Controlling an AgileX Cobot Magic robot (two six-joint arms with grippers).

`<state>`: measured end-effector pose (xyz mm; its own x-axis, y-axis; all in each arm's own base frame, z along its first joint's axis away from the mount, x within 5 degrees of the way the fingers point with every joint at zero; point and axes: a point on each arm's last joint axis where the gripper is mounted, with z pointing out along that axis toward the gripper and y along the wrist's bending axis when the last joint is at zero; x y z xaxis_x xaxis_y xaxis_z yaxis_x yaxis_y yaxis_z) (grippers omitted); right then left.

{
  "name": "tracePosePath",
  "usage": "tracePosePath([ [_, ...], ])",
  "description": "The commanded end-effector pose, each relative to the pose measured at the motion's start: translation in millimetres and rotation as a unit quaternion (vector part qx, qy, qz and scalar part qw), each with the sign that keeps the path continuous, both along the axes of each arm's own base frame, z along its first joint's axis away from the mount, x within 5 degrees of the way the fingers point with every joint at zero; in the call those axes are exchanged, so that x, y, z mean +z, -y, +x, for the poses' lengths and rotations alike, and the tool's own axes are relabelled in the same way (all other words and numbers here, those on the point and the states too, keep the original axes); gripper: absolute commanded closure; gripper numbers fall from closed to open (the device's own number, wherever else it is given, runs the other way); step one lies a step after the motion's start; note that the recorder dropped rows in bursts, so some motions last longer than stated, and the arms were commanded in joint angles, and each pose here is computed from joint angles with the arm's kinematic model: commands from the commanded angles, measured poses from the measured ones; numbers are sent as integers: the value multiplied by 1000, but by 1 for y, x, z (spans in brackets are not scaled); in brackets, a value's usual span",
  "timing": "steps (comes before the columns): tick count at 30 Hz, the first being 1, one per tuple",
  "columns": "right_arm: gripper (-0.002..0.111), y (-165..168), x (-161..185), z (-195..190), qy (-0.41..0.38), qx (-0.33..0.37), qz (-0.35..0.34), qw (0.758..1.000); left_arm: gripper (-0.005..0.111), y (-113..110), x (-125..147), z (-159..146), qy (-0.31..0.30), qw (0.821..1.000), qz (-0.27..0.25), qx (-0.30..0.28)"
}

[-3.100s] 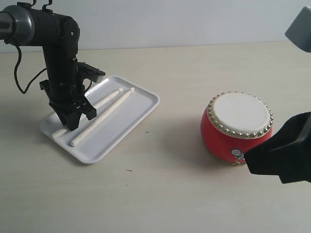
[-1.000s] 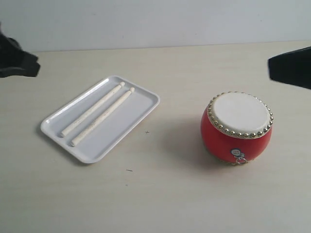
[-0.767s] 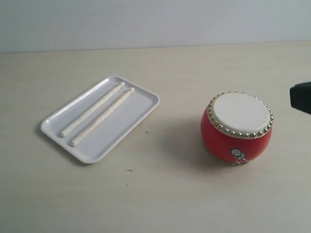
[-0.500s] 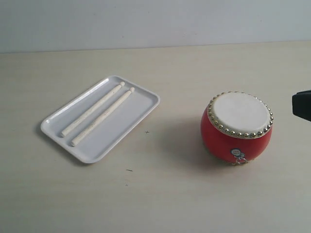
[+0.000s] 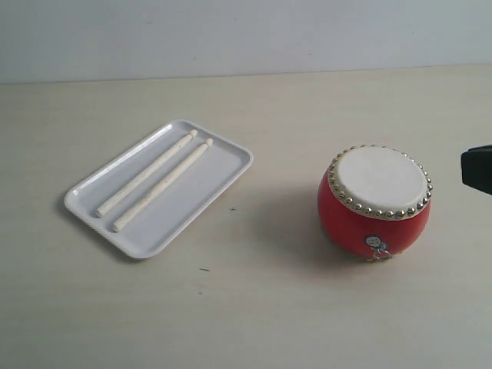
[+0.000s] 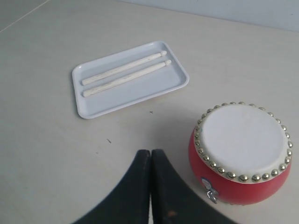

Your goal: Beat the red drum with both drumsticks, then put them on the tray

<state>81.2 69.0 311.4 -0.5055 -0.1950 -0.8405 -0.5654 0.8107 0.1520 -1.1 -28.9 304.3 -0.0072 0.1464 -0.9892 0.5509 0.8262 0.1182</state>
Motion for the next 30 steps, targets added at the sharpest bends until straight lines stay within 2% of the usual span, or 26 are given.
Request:
tracePosePath([
  [1,108,0,0,0,3,1,3,1000,107,-3,0,1,14,1000,11,15],
  [4,108,0,0,0,3,1,3,1000,107,-3,-3,6,22,999,5,27],
  [7,108,0,0,0,3,1,3,1000,107,-8,-18,25,66,994,-14,80],
  [8,108,0,0,0,3,1,3,1000,107,-11,-32,35,85,989,-30,115],
  [10,108,0,0,0,3,1,3,1000,107,-13,-43,42,99,984,-31,142],
  [13,108,0,0,0,3,1,3,1000,107,-15,-76,52,104,980,50,165],
  [16,108,0,0,0,3,1,3,1000,107,-16,-99,56,77,980,76,169],
  [20,108,0,0,0,3,1,3,1000,107,-21,-99,57,55,976,22,211],
  [26,108,0,0,0,4,1,2,1000,107,-32,-96,57,62,949,3,310],
  [30,108,0,0,0,4,1,2,1000,107,-34,-98,57,38,944,-48,324],
])
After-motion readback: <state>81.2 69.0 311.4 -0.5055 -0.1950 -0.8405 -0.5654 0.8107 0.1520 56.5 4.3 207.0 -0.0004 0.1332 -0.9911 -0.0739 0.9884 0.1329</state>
